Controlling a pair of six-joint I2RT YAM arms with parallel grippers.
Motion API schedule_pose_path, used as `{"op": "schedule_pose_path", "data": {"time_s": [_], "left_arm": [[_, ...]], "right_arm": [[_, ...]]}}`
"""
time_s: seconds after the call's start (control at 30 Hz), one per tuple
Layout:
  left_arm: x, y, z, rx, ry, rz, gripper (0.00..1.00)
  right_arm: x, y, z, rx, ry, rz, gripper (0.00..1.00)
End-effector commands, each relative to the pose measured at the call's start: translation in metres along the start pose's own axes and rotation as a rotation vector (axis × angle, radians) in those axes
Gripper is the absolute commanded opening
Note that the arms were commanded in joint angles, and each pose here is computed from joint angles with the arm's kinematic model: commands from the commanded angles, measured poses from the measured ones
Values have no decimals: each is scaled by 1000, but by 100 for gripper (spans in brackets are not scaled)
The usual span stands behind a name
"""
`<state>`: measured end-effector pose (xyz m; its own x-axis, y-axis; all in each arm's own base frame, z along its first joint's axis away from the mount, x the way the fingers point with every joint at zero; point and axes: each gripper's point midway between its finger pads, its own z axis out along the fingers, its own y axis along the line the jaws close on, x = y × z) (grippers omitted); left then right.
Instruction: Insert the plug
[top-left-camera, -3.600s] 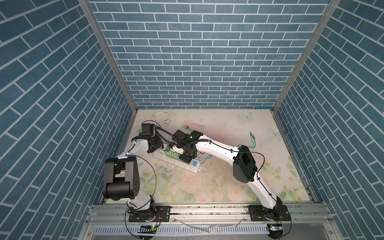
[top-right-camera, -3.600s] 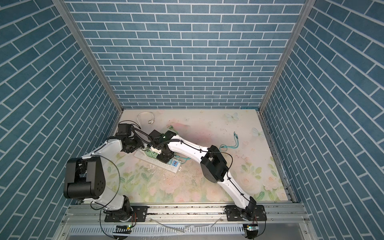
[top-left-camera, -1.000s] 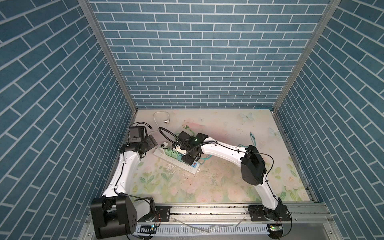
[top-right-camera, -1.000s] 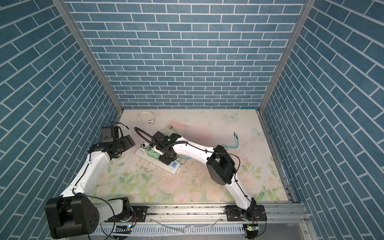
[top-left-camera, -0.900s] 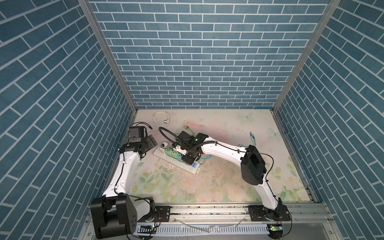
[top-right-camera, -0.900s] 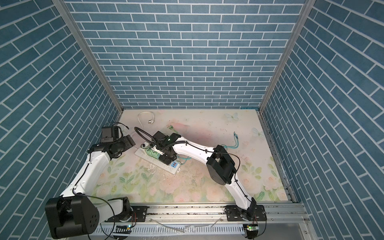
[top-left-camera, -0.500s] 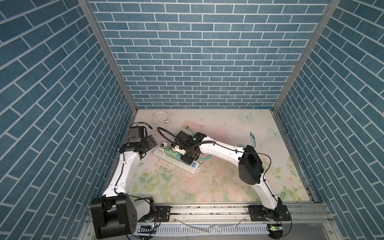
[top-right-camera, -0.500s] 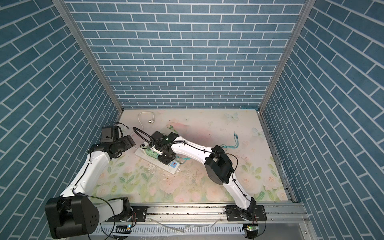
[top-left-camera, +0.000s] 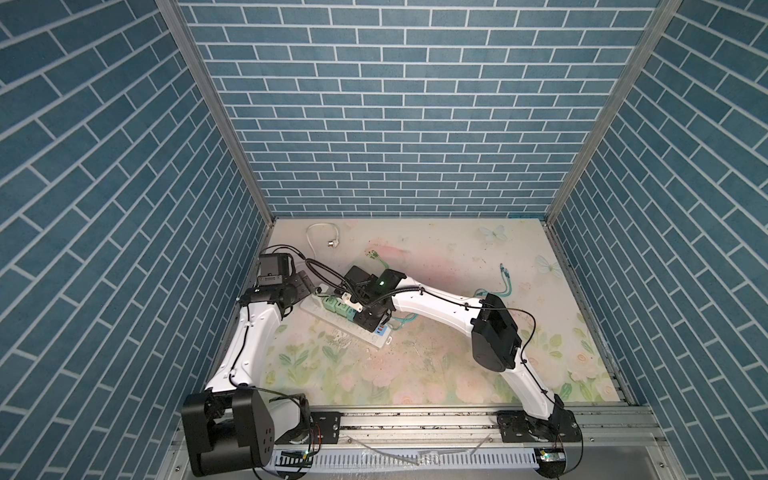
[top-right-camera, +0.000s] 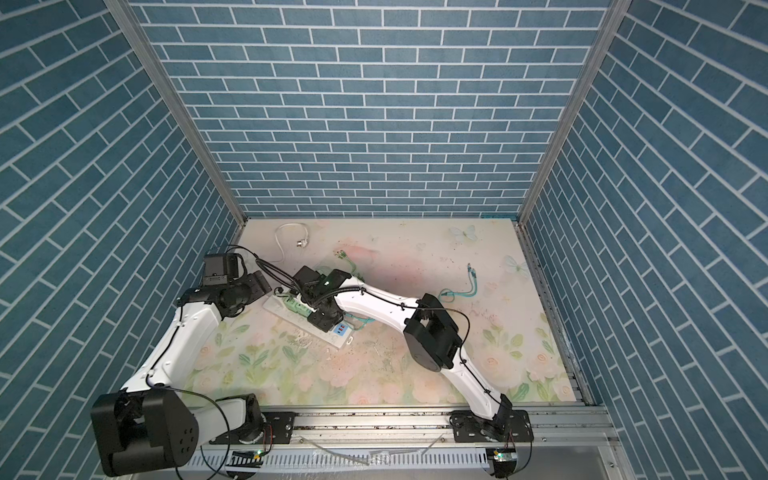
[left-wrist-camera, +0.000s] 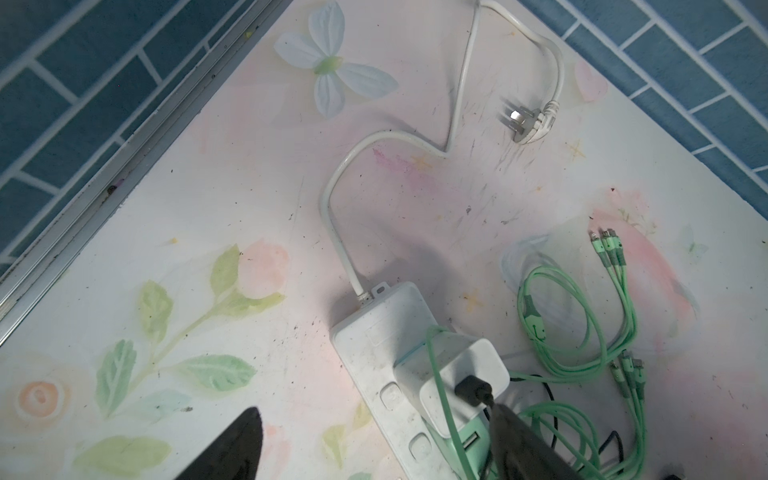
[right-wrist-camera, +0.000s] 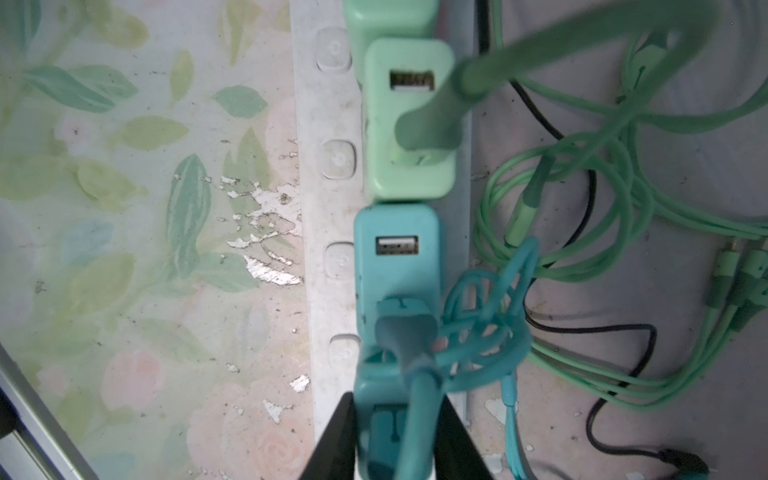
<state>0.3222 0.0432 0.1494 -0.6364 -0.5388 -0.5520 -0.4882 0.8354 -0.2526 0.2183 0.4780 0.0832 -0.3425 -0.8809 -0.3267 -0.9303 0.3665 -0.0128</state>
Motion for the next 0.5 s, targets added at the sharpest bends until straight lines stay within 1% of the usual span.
{"op": "schedule_pose_path", "data": {"time_s": [0.0,0.2,0.33,0.43,0.47], "left_arm": [[4,4,3,-9,9,4,87],[6,5,3,-11,10,5,87],[5,5,3,-11,6,7,88],[4,5,2,-15,4,13,89],[3,6,1,-16,-1,15,90]], "right_arm": [[24,7,17,-4,100,-27,39],[1,-6,-8,33,27,-39,47],[-3,-14,-17,46,15,-29,57],[-3,-20,-25,48,-1,-8,68],[-2,-23,-29,55,-8,2,77]]}}
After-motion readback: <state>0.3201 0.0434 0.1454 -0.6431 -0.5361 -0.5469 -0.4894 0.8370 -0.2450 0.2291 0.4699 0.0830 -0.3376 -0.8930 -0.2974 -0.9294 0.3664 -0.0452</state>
